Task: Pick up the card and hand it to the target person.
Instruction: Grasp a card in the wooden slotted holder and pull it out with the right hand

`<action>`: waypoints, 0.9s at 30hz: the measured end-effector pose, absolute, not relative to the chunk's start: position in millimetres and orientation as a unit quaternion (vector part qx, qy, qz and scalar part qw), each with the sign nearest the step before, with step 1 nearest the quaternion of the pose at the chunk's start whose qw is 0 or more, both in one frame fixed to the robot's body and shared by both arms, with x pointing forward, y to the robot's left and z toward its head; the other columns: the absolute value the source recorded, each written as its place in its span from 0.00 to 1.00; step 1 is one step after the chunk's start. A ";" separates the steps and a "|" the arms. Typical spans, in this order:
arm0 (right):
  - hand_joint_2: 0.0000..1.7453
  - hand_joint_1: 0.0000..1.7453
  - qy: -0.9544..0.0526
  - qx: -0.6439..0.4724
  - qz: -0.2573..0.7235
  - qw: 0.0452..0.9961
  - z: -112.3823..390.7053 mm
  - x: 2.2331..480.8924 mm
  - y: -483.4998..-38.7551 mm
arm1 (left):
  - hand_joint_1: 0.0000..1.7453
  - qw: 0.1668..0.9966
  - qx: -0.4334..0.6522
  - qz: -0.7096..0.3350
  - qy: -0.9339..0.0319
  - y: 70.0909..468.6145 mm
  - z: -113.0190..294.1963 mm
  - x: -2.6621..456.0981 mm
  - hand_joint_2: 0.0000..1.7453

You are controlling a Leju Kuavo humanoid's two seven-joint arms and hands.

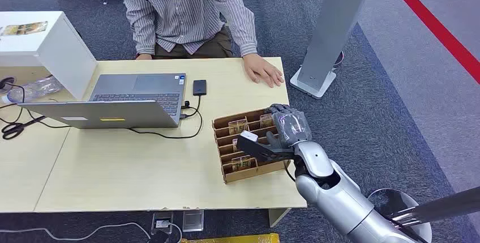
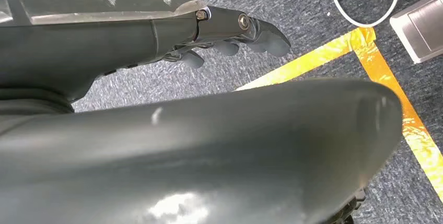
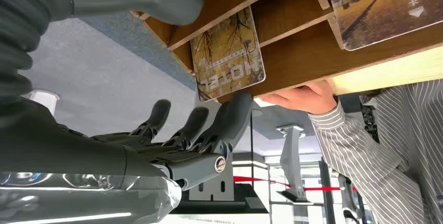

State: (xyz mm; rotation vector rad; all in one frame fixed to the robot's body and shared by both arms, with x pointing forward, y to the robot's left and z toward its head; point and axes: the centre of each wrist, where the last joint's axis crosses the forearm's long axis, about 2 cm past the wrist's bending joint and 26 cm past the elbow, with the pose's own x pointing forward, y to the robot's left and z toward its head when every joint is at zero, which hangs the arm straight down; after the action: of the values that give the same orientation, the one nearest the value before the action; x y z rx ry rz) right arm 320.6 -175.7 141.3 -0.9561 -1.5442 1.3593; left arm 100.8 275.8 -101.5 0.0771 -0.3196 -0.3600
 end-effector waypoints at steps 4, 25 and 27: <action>1.00 0.53 -0.617 -0.384 0.543 0.421 142.6 322.7 -175.8 | 0.00 0.970 0.039 -0.178 -0.159 275.8 -101.5 100.9 0.00; 1.00 0.83 -0.612 -0.386 0.547 0.421 139.8 324.0 -176.2 | 0.00 0.970 0.040 -0.178 -0.159 275.9 -101.5 100.8 0.00; 1.00 0.85 -0.613 -0.386 0.546 0.420 140.4 324.6 -176.1 | 0.00 0.970 0.040 -0.178 -0.159 275.9 -101.5 100.8 0.00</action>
State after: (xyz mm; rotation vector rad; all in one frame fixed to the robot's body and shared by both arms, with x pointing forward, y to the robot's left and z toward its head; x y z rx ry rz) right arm 324.6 -176.1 140.4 -0.9685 -1.5365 1.3691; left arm 100.8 275.9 -101.5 0.0805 -0.3209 -0.3596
